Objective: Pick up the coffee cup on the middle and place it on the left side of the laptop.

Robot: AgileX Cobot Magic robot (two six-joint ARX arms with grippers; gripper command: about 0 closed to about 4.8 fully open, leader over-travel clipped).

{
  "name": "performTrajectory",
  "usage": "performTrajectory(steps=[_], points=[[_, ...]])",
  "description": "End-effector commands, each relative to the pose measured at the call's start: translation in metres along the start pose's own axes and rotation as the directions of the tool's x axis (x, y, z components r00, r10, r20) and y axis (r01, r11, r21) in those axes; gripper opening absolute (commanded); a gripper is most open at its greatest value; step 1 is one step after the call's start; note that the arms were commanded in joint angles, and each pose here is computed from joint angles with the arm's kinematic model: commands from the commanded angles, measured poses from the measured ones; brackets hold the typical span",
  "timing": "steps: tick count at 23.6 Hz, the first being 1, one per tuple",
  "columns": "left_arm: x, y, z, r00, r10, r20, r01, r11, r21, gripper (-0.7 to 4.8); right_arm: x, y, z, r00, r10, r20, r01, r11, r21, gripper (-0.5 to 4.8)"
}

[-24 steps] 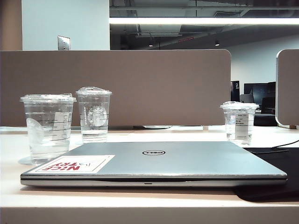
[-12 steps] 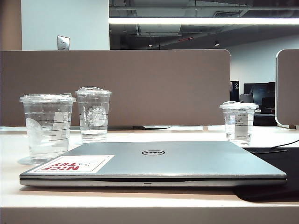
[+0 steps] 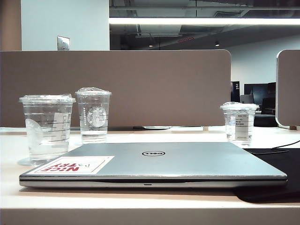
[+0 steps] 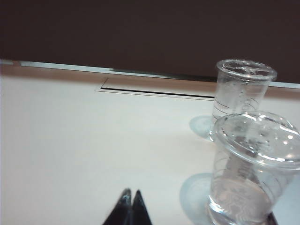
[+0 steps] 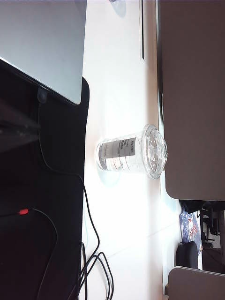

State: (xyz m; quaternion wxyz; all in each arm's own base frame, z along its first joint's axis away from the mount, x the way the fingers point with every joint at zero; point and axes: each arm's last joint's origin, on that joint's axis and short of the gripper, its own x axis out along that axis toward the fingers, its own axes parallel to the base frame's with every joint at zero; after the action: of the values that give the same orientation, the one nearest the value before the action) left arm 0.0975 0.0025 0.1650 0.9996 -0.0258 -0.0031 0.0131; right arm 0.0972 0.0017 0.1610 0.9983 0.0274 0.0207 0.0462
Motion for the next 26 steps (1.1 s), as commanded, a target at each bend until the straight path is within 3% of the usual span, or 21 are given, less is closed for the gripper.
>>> performTrajectory(steps=[1,9,26], points=[[-0.0003,-0.0015,0.0036,0.999,-0.032,0.028,0.032,0.999,0.022,-0.05,0.0002,0.0000,0.0005,1.000,0.001,0.015,-0.001,1.000,-0.002,-0.05],[-0.0006,-0.0050,0.0079,0.995,-0.070,0.072,0.066,0.996,0.065,-0.05,0.0002,0.0000,0.0005,1.000,0.001,0.015,-0.001,1.000,-0.002,-0.05],[-0.0006,-0.0048,0.0079,0.995,-0.068,0.072,0.064,0.996,0.064,-0.05,0.0002,0.0000,0.0005,1.000,0.001,0.015,-0.001,1.000,-0.002,-0.05]])
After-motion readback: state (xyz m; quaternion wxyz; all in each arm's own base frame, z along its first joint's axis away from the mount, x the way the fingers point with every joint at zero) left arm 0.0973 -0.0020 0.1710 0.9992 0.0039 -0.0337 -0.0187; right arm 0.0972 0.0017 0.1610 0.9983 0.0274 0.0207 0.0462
